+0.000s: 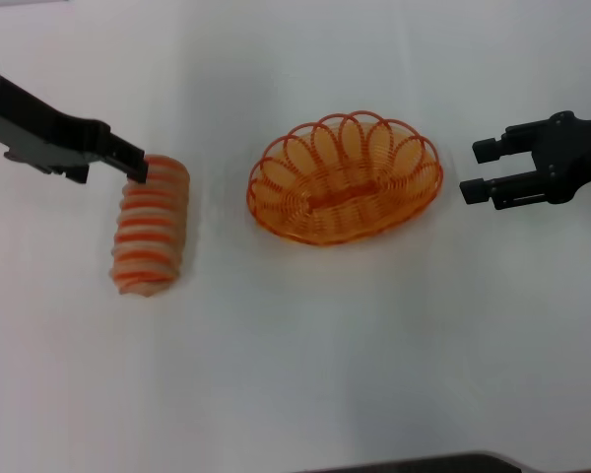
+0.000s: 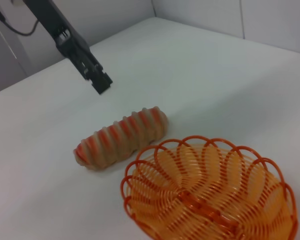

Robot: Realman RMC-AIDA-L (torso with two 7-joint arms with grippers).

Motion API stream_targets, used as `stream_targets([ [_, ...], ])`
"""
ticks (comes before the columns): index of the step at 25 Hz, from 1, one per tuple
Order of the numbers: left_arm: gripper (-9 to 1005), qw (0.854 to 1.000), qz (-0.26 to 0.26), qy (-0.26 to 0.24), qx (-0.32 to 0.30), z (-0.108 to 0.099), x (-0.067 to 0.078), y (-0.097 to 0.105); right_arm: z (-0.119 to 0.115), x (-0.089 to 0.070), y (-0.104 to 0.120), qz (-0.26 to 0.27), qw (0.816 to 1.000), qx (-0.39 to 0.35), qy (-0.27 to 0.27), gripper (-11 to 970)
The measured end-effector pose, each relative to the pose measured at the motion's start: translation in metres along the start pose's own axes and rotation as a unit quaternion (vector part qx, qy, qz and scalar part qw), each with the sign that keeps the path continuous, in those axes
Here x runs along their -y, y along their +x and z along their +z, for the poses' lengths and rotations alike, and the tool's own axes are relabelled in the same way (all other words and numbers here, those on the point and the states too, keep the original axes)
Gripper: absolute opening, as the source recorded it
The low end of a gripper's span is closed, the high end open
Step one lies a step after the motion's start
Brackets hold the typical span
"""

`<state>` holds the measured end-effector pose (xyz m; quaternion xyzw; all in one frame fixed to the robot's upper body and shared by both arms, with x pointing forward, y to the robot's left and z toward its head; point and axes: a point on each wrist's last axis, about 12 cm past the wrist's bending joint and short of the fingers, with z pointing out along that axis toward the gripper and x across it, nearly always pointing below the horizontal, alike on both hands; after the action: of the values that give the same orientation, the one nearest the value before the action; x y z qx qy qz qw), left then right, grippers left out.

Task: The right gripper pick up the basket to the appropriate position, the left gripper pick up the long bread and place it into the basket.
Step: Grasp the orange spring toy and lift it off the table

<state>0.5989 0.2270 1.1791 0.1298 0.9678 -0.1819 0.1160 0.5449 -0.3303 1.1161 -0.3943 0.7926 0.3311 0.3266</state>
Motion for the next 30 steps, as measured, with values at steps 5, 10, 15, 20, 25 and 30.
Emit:
stream_targets([
  [5,774,0.999,0.002,-0.04,-0.023,0.019,0.01,0.0,0.001,0.002,-0.001,0.004,1.0,-0.002,0.008,718],
  [10,766,0.998,0.015,-0.049,-0.038,0.036,0.019,-0.002,0.002,0.002,-0.004,0.003,1.0,-0.003,0.007,718],
  [15,765,0.998,0.022,-0.05,-0.044,0.043,0.024,-0.004,0.003,0.002,-0.004,0.003,1.0,0.0,0.007,718],
  [20,764,0.996,0.034,-0.06,-0.058,0.052,0.029,-0.002,0.002,0.001,-0.005,0.005,1.0,0.008,0.005,718],
  [25,737,0.995,0.039,-0.063,-0.066,0.062,0.032,-0.002,0.003,0.001,-0.005,0.005,1.0,0.01,0.004,719],
  [30,608,0.994,0.056,-0.064,-0.071,0.065,0.037,-0.002,0.002,0.001,-0.005,0.006,1.0,0.011,0.006,719],
])
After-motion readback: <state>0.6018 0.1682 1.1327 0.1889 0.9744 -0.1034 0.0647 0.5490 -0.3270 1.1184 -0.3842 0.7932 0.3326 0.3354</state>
